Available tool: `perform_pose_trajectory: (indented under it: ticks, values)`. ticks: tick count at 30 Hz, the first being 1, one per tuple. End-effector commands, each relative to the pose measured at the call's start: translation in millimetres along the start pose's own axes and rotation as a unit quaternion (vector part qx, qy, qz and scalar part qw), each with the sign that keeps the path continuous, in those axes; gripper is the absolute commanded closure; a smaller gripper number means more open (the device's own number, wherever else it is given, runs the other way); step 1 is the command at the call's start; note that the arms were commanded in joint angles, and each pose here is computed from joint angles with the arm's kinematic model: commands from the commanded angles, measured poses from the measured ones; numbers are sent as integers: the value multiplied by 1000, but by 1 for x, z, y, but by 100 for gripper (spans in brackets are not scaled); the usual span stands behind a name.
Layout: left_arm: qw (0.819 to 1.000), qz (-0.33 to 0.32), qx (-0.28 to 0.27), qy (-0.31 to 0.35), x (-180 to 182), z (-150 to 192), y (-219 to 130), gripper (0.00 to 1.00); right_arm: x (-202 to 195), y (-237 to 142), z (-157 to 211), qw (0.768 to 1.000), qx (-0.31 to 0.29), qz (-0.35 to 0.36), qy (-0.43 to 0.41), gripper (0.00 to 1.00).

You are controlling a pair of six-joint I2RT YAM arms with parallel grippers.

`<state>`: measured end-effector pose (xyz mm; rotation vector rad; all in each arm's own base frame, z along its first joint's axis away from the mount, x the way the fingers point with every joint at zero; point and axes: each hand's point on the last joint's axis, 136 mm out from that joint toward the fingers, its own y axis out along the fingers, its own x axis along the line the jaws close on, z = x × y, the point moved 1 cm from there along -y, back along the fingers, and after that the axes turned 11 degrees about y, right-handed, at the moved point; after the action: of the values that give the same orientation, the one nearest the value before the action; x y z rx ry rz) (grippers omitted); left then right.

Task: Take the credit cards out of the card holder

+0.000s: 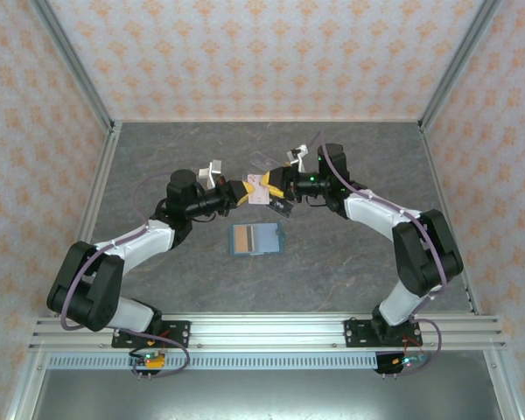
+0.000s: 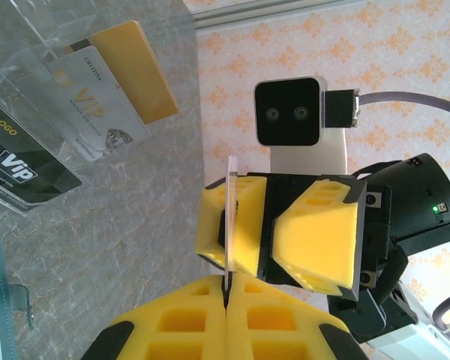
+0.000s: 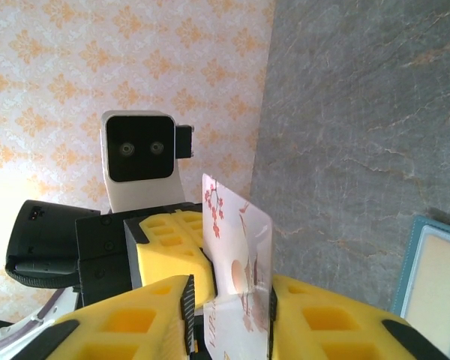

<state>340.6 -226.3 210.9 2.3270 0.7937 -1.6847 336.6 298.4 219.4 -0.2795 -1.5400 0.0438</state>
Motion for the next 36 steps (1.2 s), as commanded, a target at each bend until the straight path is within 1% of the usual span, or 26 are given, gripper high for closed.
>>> perform_pose_trajectory:
  ticks: [1, 2, 4, 6, 7, 8, 11, 12, 13, 16, 19, 21, 23, 25, 27, 33, 36]
  values:
    - [1000, 1, -22, 5, -11, -11, 0, 100, 5, 4, 2, 1000, 14, -15, -14, 75]
    - [1000, 0, -25, 3, -10, -12, 0, 100, 5, 4, 3, 1000, 15, -14, -16, 79]
    - [1000, -4, -29, -1, -8, -14, 2, 100, 5, 4, 1, 1000, 12, -9, -25, 92]
    - [999, -21, -31, -5, -1, -15, 2, 100, 2, 2, 1, 999, 7, 12, -37, 100]
    - [999, -39, -30, -6, 6, -14, 0, 95, -1, -1, -2, 998, -2, 30, -47, 100]
    - [998, -59, -30, -6, 14, -14, -1, 88, -3, -5, -5, 997, -9, 46, -60, 100]
    - [989, -143, -34, -7, 42, -12, -14, 57, -15, -21, -16, 984, -41, 131, -117, 100]
    - [985, -166, -41, -8, 50, -13, -20, 49, -22, -29, -20, 972, -54, 176, -142, 100]
    - [982, -181, -45, -10, 57, -13, -24, 44, -27, -37, -26, 960, -67, 216, -163, 100]
    - [975, -215, -52, -14, 72, -15, -36, 32, -35, -56, -39, 923, -83, 301, -225, 100]
    - [966, -254, -51, -13, 86, -14, -48, 25, -37, -72, -51, 885, -88, 365, -276, 100]
    - [960, -275, -52, -11, 92, -14, -54, 20, -35, -76, -56, 865, -75, 388, -308, 100]
    - [954, -296, -48, -7, 98, -13, -60, 16, -33, -77, -57, 851, -48, 399, -337, 100]
    - [947, -317, -46, -2, 103, -12, -65, 12, -29, -77, -62, 836, -34, 410, -363, 100]
    - [944, -327, -47, 8, 104, -12, -69, 10, -26, -75, -68, 825, -26, 413, -384, 100]
    - [928, -366, -56, 28, 106, -13, -86, 1, -32, -66, -77, 797, 32, 435, -418, 100]
    - [923, -380, -51, 36, 105, -12, -92, 0, -36, -60, -81, 780, 57, 444, -438, 100]
